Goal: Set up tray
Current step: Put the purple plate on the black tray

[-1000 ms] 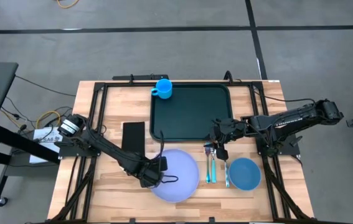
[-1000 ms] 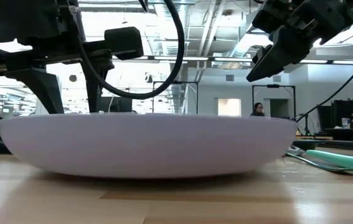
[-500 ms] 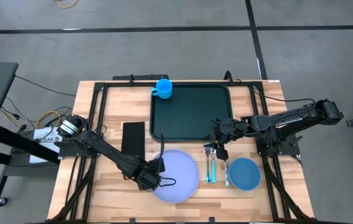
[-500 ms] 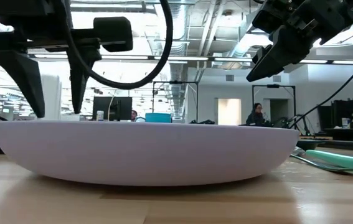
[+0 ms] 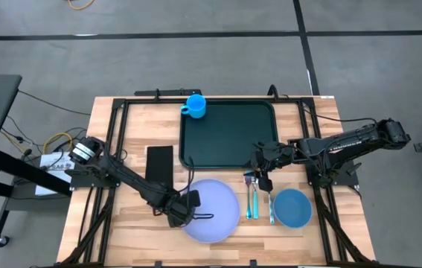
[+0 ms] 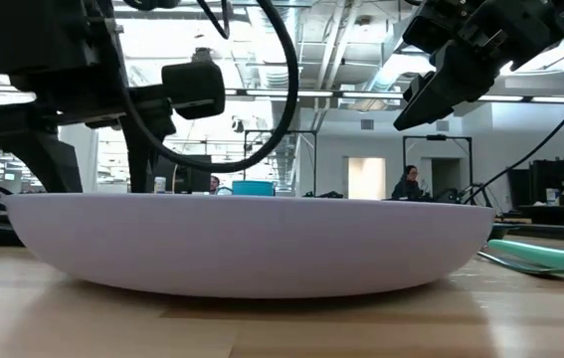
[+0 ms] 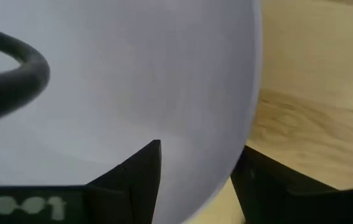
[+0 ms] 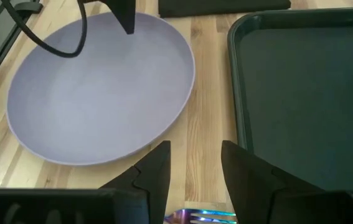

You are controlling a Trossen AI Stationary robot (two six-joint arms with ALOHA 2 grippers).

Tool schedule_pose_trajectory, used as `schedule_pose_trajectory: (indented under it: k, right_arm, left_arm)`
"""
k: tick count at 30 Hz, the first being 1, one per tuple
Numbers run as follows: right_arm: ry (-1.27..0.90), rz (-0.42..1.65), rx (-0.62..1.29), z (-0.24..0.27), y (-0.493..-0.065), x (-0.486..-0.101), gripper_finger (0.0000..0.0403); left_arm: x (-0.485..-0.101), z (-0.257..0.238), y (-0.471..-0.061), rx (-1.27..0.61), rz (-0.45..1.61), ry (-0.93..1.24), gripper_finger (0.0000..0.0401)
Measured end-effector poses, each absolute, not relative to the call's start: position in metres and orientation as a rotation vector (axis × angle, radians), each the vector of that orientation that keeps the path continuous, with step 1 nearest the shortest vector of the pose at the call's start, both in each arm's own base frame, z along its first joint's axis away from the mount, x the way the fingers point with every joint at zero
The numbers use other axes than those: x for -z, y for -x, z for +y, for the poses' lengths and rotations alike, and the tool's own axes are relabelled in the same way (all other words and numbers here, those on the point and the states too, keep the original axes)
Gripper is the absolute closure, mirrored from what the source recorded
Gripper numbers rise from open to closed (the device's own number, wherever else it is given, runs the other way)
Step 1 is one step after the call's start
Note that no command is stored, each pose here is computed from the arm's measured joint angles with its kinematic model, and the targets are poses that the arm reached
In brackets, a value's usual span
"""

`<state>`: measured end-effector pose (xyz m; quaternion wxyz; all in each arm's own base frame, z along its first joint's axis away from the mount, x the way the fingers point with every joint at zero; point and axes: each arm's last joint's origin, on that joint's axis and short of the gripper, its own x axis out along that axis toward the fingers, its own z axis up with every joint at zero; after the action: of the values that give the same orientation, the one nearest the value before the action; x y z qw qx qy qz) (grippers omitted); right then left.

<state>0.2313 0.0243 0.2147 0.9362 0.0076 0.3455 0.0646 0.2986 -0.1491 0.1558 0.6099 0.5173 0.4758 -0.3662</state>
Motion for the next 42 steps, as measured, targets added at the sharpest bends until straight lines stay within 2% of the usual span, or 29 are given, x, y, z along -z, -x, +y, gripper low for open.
schedule_pose_trajectory:
  k: [8,11,26,36,42]
  right_arm:
    - [-0.011,0.701,-0.133,0.024,-0.232,-0.215,0.0269]
    - [-0.011,0.701,-0.134,0.024,-0.232,-0.215,0.0269]
    - [-0.009,0.700,-0.134,0.024,-0.232,-0.215,0.0269]
    - [-0.009,0.700,-0.134,0.024,-0.232,-0.215,0.0269]
    - [-0.009,0.700,-0.134,0.024,-0.232,-0.215,0.0269]
  left_arm:
    - [-0.153,-0.146,-0.299,0.865,1.087,-1.195,0.0231]
    - [-0.153,-0.146,-0.299,0.864,1.087,-1.195,0.0243]
    - [-0.166,-0.145,-0.310,0.723,1.103,-1.027,0.0394]
    - [-0.181,-0.146,-0.312,0.693,1.171,-0.948,0.0399]
    - [-0.184,-0.149,-0.311,0.680,1.180,-0.972,0.0400]
